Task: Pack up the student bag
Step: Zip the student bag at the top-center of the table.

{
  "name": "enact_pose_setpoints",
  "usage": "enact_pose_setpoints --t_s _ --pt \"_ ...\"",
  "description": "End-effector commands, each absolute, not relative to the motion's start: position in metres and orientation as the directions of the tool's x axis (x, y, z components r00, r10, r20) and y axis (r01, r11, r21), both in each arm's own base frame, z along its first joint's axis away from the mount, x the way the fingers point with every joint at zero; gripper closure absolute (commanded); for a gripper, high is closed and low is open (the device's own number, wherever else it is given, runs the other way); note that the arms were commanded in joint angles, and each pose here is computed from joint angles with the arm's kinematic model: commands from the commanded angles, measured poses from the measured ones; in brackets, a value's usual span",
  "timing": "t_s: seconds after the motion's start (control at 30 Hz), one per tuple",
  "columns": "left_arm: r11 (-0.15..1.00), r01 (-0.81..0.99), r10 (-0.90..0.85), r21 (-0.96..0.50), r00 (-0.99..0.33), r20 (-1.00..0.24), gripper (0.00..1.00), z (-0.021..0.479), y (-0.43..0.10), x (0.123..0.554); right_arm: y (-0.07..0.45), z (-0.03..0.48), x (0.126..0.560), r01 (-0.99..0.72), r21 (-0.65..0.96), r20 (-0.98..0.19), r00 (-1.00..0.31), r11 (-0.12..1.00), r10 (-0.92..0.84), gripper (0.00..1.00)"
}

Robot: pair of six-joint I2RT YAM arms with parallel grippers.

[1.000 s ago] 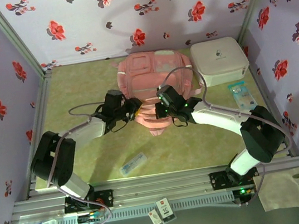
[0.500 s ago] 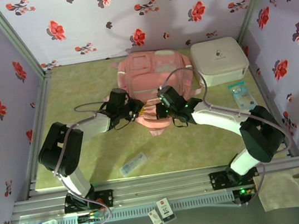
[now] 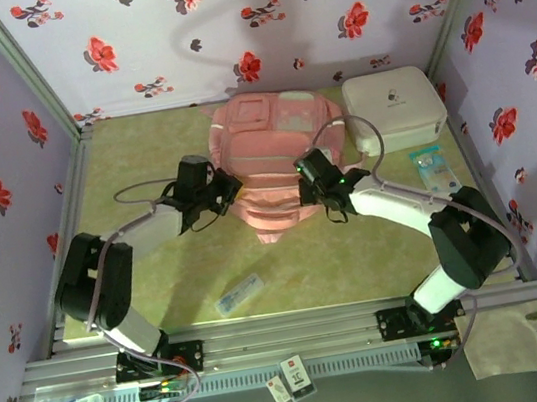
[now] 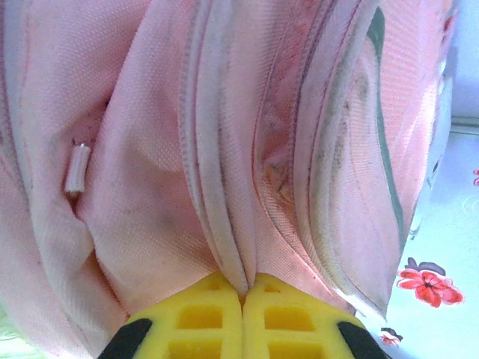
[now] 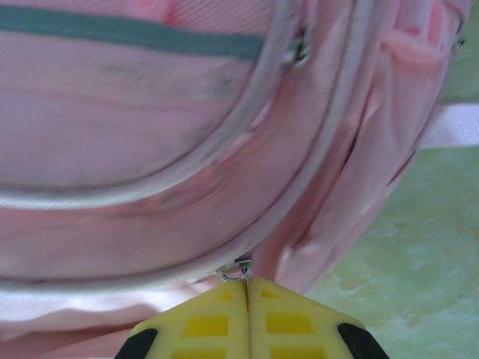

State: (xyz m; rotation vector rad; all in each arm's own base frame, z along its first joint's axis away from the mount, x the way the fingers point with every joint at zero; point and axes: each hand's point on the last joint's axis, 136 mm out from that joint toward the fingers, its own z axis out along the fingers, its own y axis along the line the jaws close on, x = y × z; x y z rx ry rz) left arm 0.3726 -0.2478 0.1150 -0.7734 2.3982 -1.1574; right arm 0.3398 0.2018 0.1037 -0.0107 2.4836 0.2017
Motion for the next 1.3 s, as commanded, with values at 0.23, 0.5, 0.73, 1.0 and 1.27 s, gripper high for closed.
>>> enact_pose_setpoints --t_s 0.23,0.5,0.73,1.0,1.27 --pt "0.586 -0.338 -0.657 -0.736 -0.73 -0.188 1.0 0.117 -0.188 0.371 0.221 0.098 0.345 -0.224 0.127 -0.571 -0.813 0.966 -0.113 1.0" --pt "0.669 -0.284 -0.552 -0.687 -0.809 -0.202 1.0 0.115 -0.176 0.357 0.201 0.117 0.391 -0.19 -0.002 -0.666 -0.732 0.982 -0.143 1.0" --pt "0.728 -0.191 -0.441 -0.659 -0.866 -0.236 1.0 0.125 -0.164 0.342 0.186 0.131 0.431 -0.205 0.005 -0.699 -0.701 0.979 -0.143 1.0" --pt "0.775 -0.125 -0.344 -0.62 -0.906 -0.247 1.0 0.124 -0.162 0.338 0.191 0.125 0.457 -0.227 0.048 -0.693 -0.709 0.973 -0.131 1.0" --pt "0.778 -0.105 -0.317 -0.62 -0.917 -0.242 1.0 0.124 -0.166 0.342 0.156 0.121 0.485 0.01 0.018 -0.686 -0.727 1.0 0.02 1.0"
